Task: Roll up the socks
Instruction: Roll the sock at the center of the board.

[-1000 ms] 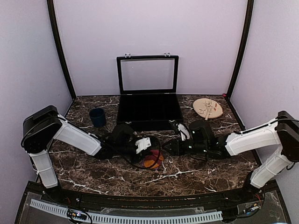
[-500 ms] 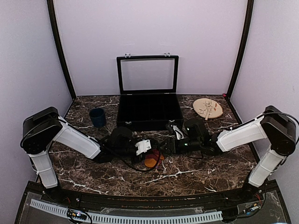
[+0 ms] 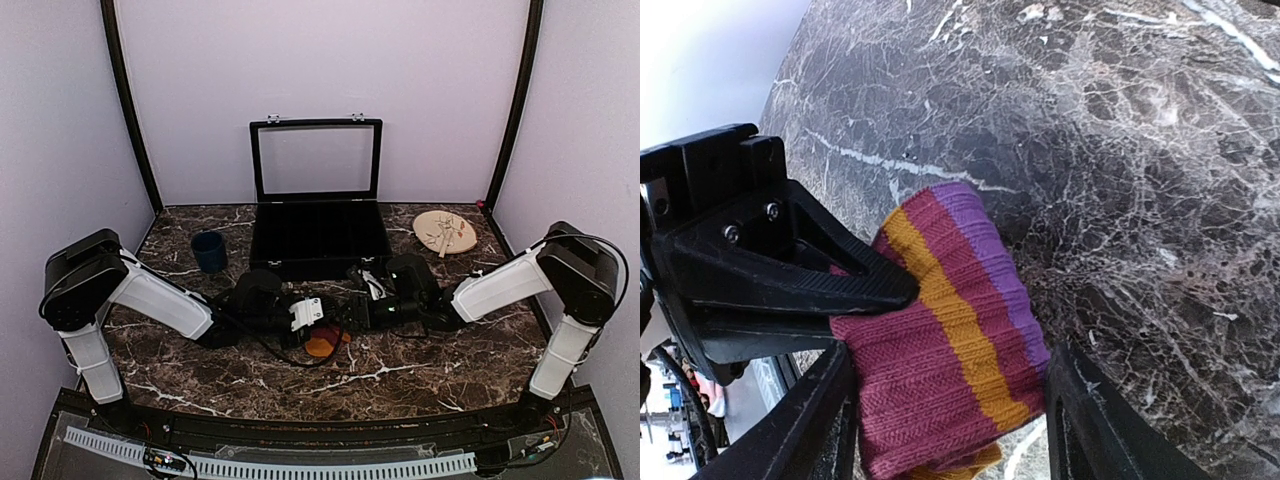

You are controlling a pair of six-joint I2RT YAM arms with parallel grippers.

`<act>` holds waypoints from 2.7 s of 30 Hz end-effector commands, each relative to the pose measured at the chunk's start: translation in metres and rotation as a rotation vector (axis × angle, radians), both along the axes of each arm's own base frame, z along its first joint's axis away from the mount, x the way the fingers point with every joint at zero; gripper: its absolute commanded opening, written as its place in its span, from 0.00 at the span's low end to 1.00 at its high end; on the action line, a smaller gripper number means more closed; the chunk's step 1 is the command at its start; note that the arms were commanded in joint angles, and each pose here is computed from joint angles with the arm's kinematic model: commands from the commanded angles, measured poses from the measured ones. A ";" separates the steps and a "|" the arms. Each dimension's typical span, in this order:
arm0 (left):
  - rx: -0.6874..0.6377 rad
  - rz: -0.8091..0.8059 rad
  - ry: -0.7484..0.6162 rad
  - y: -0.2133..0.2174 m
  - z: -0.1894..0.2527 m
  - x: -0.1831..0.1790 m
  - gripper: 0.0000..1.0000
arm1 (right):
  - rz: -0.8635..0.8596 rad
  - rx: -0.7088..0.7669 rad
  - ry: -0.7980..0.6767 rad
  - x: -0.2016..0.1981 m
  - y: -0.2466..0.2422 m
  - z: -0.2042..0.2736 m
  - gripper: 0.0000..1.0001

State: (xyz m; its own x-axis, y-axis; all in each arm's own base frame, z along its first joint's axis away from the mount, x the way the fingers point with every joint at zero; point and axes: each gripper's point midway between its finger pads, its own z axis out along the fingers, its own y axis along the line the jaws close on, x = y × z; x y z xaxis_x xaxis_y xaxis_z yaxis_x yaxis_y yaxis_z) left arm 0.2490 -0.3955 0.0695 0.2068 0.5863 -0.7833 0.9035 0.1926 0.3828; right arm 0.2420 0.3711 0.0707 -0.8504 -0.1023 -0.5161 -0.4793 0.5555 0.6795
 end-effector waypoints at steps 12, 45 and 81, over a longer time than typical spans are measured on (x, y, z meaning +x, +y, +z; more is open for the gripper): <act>-0.061 -0.018 -0.087 -0.006 0.030 0.001 0.00 | 0.063 0.074 0.000 0.000 0.010 0.002 0.57; -0.099 0.015 -0.209 -0.002 0.036 0.011 0.00 | 0.015 0.151 0.080 -0.008 0.006 -0.005 0.17; 0.017 0.055 -0.120 0.011 0.003 0.042 0.14 | 0.024 0.045 0.000 -0.009 0.011 0.001 0.00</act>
